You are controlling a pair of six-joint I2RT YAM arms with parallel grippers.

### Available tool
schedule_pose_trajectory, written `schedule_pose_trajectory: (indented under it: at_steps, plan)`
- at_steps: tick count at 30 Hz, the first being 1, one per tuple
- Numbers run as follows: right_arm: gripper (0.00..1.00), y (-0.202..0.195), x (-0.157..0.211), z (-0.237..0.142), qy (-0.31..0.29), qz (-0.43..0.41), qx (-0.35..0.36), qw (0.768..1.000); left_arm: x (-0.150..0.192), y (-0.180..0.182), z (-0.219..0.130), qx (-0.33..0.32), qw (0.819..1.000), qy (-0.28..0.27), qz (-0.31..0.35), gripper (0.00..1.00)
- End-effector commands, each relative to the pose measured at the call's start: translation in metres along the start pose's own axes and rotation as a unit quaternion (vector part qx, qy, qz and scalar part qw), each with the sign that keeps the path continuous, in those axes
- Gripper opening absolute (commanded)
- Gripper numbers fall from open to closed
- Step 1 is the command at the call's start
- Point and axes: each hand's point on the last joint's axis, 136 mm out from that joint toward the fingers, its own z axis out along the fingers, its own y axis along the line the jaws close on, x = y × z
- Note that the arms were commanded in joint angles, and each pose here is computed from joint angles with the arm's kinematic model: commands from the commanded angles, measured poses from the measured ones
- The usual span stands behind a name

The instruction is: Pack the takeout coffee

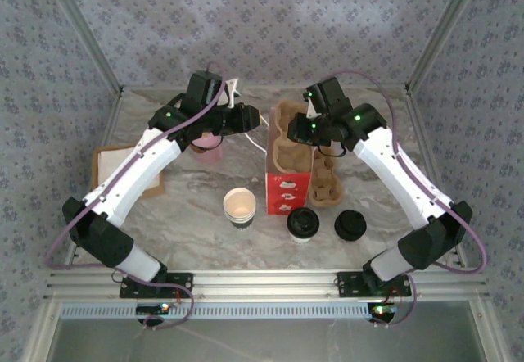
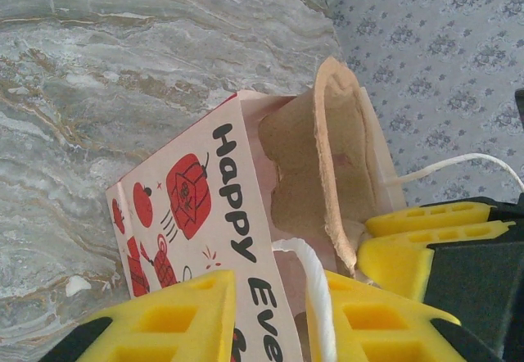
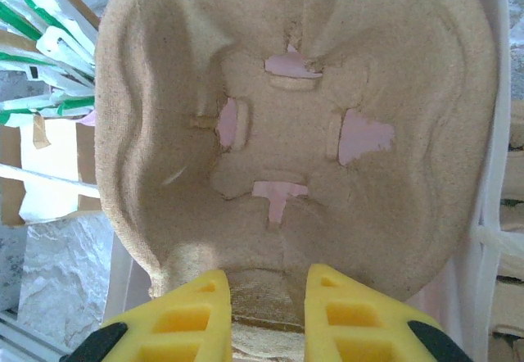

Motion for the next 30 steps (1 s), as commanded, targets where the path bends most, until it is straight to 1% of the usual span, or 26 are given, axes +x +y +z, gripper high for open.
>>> schedule_pose_trajectory:
  at_steps: [1, 12, 19, 25, 27, 30]
  plan:
    - [0.21, -0.001, 0.009, -0.005, 0.004, -0.009, 0.008, 1.0, -0.008, -0.005, 0.0, 0.004, 1.0, -0.012, 0.005, 0.28]
    - [0.21, 0.015, 0.019, -0.006, 0.004, -0.054, -0.019, 0.998, -0.007, -0.003, 0.004, 0.001, 1.0, -0.01, 0.004, 0.29]
    - [0.21, 0.015, 0.029, -0.003, 0.021, -0.064, -0.03, 0.997, -0.01, 0.003, 0.005, -0.012, 1.0, -0.014, 0.002, 0.28]
    - [0.21, 0.012, 0.027, -0.003, 0.023, -0.062, -0.028, 0.997, -0.019, 0.011, 0.002, -0.021, 1.0, -0.021, 0.0, 0.28]
    - [0.21, 0.011, 0.027, -0.003, 0.027, -0.063, -0.028, 0.997, -0.023, 0.014, 0.001, -0.022, 1.0, -0.022, -0.002, 0.24]
    - [0.21, 0.014, 0.024, -0.007, 0.016, -0.066, -0.033, 0.997, -0.026, 0.015, 0.0, -0.022, 1.0, -0.021, 0.0, 0.12]
